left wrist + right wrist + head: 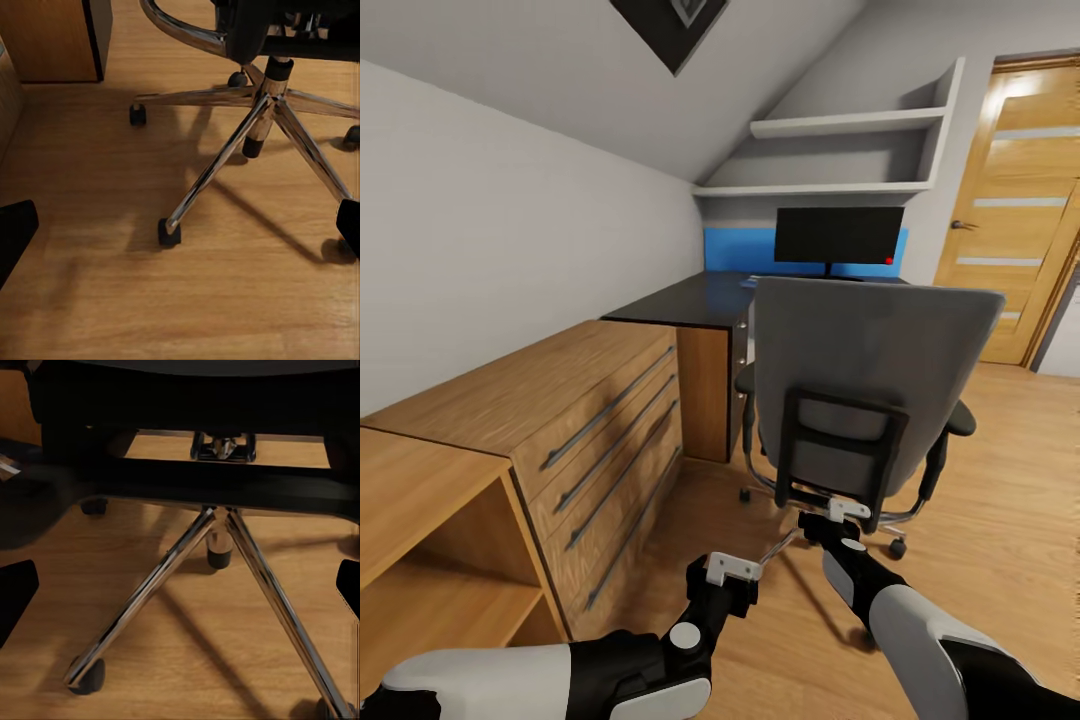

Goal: In the bedroom, organize the workspace by keeping the computer under the desk, ensuring the monitor is on the desk, placing the keyboard on the desk next to the monitor, placing the mouse on the desk next to the keyboard, moving the folder from the swivel chair onto the desk next to the mouse, stacking the notebook on top of the folder with the pen on top of the notebook, and positioning the swivel chair next to the desk.

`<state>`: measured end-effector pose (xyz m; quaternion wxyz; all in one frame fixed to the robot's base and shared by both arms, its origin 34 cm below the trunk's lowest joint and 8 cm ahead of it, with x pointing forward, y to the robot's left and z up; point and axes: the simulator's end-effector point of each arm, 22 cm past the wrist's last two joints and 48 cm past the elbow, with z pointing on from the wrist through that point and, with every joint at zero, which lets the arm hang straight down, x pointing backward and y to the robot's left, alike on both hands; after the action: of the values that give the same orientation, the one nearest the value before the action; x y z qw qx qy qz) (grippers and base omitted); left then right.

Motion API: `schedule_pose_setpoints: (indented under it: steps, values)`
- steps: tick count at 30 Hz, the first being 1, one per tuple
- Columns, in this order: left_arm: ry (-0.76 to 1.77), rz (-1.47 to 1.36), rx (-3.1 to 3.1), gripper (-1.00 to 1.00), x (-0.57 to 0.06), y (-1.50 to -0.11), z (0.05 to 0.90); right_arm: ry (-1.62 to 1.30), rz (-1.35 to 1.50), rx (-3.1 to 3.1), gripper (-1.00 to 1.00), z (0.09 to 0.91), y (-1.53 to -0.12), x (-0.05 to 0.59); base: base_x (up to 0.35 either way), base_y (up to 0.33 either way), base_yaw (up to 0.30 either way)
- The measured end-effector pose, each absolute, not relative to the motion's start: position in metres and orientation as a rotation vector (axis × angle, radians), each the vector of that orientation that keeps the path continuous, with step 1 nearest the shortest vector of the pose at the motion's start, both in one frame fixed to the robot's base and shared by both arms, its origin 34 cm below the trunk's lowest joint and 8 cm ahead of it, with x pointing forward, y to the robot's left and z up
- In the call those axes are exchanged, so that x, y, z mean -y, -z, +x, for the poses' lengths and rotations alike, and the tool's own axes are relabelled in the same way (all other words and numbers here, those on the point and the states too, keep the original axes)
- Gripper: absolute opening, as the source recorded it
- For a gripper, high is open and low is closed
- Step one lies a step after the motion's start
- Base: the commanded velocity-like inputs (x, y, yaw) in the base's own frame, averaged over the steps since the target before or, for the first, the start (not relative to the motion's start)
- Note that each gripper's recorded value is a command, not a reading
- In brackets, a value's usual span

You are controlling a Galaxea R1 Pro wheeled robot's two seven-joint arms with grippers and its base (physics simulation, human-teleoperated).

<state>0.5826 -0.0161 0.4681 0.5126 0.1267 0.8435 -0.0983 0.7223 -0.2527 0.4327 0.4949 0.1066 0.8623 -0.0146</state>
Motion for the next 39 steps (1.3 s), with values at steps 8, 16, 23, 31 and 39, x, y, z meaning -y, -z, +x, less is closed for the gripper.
schedule_pose_setpoints:
  steps: [8, 16, 23, 31, 39]
  values:
    - [0.236, 0.304, -2.025, 1.0, 0.016, -0.47, 0.583, 0.035, 0.259, -2.085, 1.0, 0.723, -0.436, 0.253, -0.002, 0.0, -0.213]
    - [0.234, 0.304, -2.02, 1.0, 0.016, -0.473, 0.583, 0.035, 0.259, -2.079, 1.0, 0.723, -0.439, 0.254, 0.0, 0.0, -0.234]
    - [0.231, 0.303, -2.015, 1.0, 0.015, -0.475, 0.584, 0.036, 0.259, -2.074, 1.0, 0.724, -0.443, 0.255, 0.0, 0.0, -0.237]
    - [0.23, 0.303, -2.011, 1.0, 0.015, -0.477, 0.584, 0.035, 0.259, -2.069, 1.0, 0.724, -0.445, 0.255, 0.0, 0.0, -0.23]
    - [0.228, 0.302, -2.011, 1.0, 0.015, -0.477, 0.584, 0.035, 0.259, -2.069, 1.0, 0.724, -0.446, 0.254, 0.0, 0.0, -0.104]
